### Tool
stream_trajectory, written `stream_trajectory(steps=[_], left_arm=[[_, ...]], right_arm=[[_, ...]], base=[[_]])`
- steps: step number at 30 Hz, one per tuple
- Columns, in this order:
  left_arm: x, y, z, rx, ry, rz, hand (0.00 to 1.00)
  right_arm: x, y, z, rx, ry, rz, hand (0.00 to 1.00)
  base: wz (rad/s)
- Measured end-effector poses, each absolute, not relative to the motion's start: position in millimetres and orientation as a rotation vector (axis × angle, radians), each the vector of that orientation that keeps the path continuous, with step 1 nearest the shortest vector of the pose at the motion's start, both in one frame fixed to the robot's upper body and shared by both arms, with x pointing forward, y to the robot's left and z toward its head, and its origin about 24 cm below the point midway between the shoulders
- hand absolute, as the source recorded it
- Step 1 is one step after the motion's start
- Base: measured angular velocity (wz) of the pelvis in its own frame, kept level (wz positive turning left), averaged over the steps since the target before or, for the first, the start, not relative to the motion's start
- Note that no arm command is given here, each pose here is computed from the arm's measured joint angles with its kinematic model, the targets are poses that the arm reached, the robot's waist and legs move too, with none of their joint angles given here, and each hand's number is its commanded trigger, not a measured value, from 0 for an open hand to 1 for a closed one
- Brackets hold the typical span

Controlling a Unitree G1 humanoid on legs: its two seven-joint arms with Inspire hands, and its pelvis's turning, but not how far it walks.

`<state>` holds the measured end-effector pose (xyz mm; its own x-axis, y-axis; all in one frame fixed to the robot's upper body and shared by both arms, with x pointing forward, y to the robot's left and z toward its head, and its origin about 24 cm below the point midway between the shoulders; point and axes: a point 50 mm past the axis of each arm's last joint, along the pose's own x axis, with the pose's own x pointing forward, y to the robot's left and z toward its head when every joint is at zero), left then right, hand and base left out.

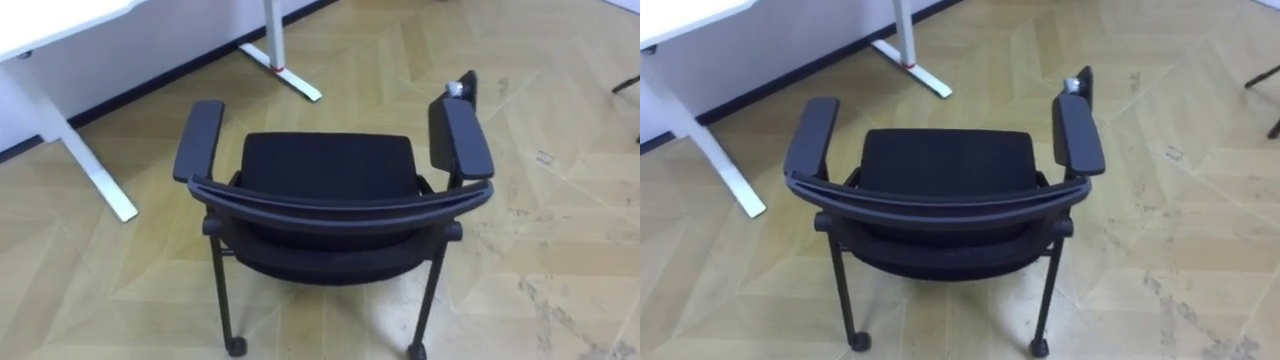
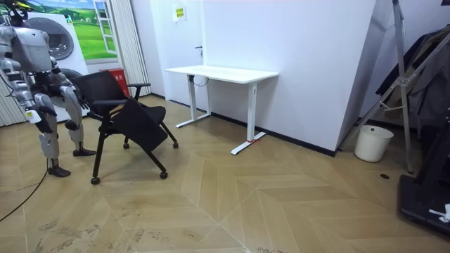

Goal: Push chair

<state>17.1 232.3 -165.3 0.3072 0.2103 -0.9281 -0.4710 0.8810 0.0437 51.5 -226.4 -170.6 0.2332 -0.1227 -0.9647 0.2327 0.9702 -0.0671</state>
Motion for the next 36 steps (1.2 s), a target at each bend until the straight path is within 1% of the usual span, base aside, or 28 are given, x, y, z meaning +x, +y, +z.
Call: stream_trajectory(steps=[4, 8, 12, 14, 17, 21, 25, 28, 30, 31, 33, 34, 36], left_arm=[[7, 235, -165, -0.301, 1.179, 0.525, 0.0], [-15, 239, -164, -0.321, 1.212, 0.583, 0.0], [-35, 240, -163, -0.318, 1.274, 0.607, 0.0], [-40, 242, -162, -0.32, 1.284, 0.624, 0.0], [-38, 251, -156, -0.304, 1.233, 0.653, 0.0], [-19, 275, -143, -0.242, 1.091, 0.746, 0.0], [-4, 291, -130, -0.195, 0.966, 0.817, 0.0], [22, 303, -114, -0.123, 0.835, 0.822, 0.0], [48, 312, -90, -0.019, 0.691, 0.814, 0.0], [54, 315, -83, 0.012, 0.647, 0.816, 0.0], [83, 325, -55, 0.17, 0.498, 0.812, 0.0], [89, 326, -48, 0.203, 0.46, 0.809, 0.0], [113, 328, -21, 0.354, 0.318, 0.78, 0.0]], right_arm=[[54, -226, -170, 0.099, 1.306, -0.242, 0.0], [54, -227, -170, 0.092, 1.306, -0.241, 0.0], [64, -231, -168, 0.06, 1.291, -0.224, 0.0], [68, -233, -167, 0.057, 1.281, -0.226, 0.0], [76, -240, -164, 0.039, 1.252, -0.231, 0.0], [80, -257, -158, -0.009, 1.223, -0.253, 0.0], [84, -264, -155, -0.011, 1.186, -0.278, 0.0], [85, -269, -153, -0.018, 1.158, -0.288, 0.0], [80, -272, -153, -0.023, 1.159, -0.304, 0.0], [78, -273, -153, -0.023, 1.161, -0.307, 0.0], [75, -274, -153, -0.045, 1.175, -0.296, 0.0], [74, -274, -153, -0.045, 1.173, -0.297, 0.0], [71, -274, -154, -0.043, 1.174, -0.299, 0.0]], base=[[0.25], [0.37], [0.35], [0.33], [0.31], [0.08], [0.02], [0.01], [0.0], [-0.03], [-0.08], [-0.12], [-0.07]])
